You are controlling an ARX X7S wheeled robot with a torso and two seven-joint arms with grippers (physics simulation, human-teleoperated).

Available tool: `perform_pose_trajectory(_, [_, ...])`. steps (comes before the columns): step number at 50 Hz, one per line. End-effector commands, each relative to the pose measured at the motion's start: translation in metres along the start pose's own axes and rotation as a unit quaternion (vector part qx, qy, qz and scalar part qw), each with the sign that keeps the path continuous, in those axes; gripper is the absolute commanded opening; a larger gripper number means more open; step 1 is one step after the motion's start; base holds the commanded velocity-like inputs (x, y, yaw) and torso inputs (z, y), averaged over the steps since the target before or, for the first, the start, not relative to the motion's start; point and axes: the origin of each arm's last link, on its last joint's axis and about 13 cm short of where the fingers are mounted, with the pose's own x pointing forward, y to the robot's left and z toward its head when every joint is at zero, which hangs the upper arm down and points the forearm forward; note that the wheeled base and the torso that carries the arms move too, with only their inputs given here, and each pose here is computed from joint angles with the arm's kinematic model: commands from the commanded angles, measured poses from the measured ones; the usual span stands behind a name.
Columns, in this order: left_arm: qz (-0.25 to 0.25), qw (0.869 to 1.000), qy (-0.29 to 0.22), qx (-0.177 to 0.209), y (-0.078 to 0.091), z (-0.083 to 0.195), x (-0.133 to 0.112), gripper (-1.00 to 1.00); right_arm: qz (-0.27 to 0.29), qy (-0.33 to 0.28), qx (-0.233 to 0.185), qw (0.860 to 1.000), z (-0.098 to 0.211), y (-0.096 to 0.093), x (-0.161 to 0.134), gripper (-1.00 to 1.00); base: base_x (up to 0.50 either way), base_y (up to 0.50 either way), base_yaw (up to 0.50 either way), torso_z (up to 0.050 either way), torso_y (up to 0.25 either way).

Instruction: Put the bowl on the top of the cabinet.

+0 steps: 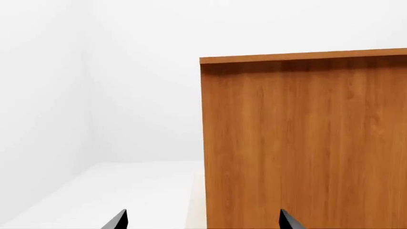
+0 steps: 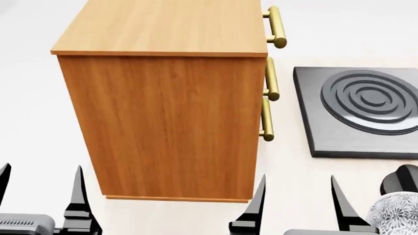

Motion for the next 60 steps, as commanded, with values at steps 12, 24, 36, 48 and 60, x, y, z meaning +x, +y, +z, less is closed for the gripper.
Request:
perform_pose_trajectory(12, [0.0,1.0,0.0,0.0,0.0,0.0,0.0,1.0,-0.004,-0.003,-0.006,1.0,-0.001,0.0,-0.001,1.0,0.0,0.0,0.0,0.0,0.0])
perform_pose_trajectory(24, [0.0,1.0,0.0,0.0,0.0,0.0,0.0,1.0,-0.009,0.005,-0.003,1.0,0.0,-0.002,-0.001,1.0,0.01,0.0,0.0,0.0,0.0])
perform_pose_trajectory(36, [-0.001,1.0,0.0,0.0,0.0,0.0,-0.001,1.0,-0.01,0.002,-0.003,1.0,0.0,-0.002,-0.001,1.0,0.15,0.0,0.0,0.0,0.001])
perform_pose_trajectory(48, [0.001,1.0,0.001,0.0,0.001,-0.001,-0.001,1.0,-0.044,0.013,-0.05,0.998,0.003,-0.008,-0.005,1.0,0.0,0.0,0.0,0.0,0.0])
perform_pose_trajectory(60, [0.001,1.0,0.004,-0.002,0.0,-0.004,0.0,1.0,-0.044,0.092,-0.087,0.991,0.02,-0.037,-0.018,1.0,0.0,0.0,0.0,0.0,0.0])
